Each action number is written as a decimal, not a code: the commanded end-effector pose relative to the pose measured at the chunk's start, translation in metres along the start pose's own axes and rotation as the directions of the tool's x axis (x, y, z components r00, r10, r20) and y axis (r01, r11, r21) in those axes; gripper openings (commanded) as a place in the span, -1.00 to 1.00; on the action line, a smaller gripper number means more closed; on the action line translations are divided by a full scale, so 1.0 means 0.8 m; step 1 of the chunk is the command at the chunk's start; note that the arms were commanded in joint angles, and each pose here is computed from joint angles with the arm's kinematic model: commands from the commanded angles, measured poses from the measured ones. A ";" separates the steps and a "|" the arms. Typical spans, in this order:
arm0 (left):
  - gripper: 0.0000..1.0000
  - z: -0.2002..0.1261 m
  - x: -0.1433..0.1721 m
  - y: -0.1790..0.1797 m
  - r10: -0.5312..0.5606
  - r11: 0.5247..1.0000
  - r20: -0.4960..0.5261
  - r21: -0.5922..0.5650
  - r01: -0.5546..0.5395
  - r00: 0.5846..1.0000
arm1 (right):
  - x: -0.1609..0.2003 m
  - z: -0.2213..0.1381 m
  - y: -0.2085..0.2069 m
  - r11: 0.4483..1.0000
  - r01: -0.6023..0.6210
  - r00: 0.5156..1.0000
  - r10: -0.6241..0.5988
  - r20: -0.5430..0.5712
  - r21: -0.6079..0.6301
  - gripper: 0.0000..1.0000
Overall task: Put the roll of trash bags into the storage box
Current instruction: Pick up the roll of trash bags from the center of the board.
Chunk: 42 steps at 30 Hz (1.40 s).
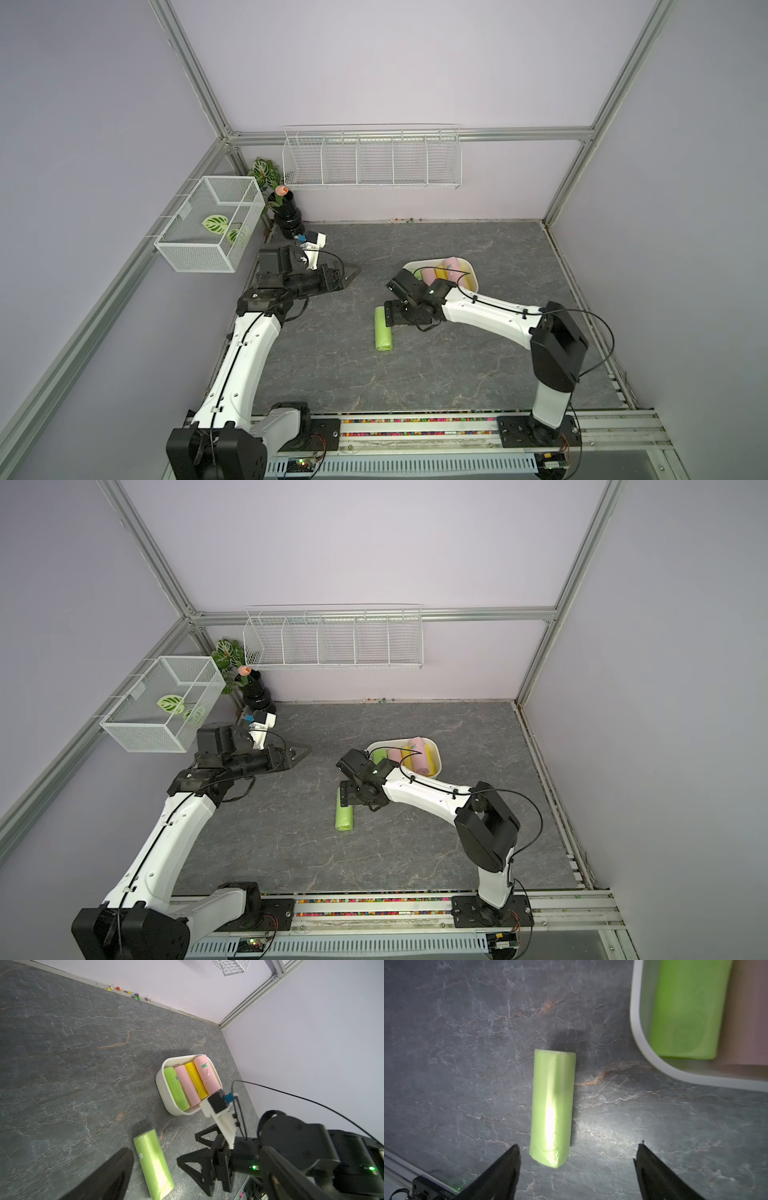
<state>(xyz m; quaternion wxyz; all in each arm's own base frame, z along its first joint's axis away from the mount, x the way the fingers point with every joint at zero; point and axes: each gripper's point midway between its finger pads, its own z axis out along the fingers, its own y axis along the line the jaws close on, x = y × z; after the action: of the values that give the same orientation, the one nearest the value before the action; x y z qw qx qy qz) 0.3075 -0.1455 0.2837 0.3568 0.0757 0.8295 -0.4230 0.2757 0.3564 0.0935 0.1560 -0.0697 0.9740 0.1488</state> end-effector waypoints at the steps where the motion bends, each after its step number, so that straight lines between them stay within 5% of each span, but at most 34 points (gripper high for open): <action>1: 1.00 -0.006 -0.001 -0.007 0.014 1.000 0.014 0.025 -0.015 1.000 | -0.003 0.012 0.013 0.999 -0.025 1.000 0.025 -0.005 -0.022 0.75; 29: 1.00 -0.008 -0.002 -0.008 0.015 0.999 0.021 0.034 -0.015 1.000 | 0.030 0.090 0.045 0.996 0.084 0.976 -0.075 -0.206 0.039 0.53; 42: 1.00 -0.007 -0.002 -0.007 0.011 0.999 0.019 0.034 -0.012 1.000 | 0.028 0.078 0.039 0.992 0.111 0.977 -0.098 -0.189 0.058 -0.13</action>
<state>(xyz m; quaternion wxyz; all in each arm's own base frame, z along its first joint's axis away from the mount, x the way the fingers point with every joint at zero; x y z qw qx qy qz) 0.3040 -0.1448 0.2904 0.3628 0.0806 0.8215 -0.4324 0.2701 0.4096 0.0290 0.0695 -0.1223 0.9838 0.1113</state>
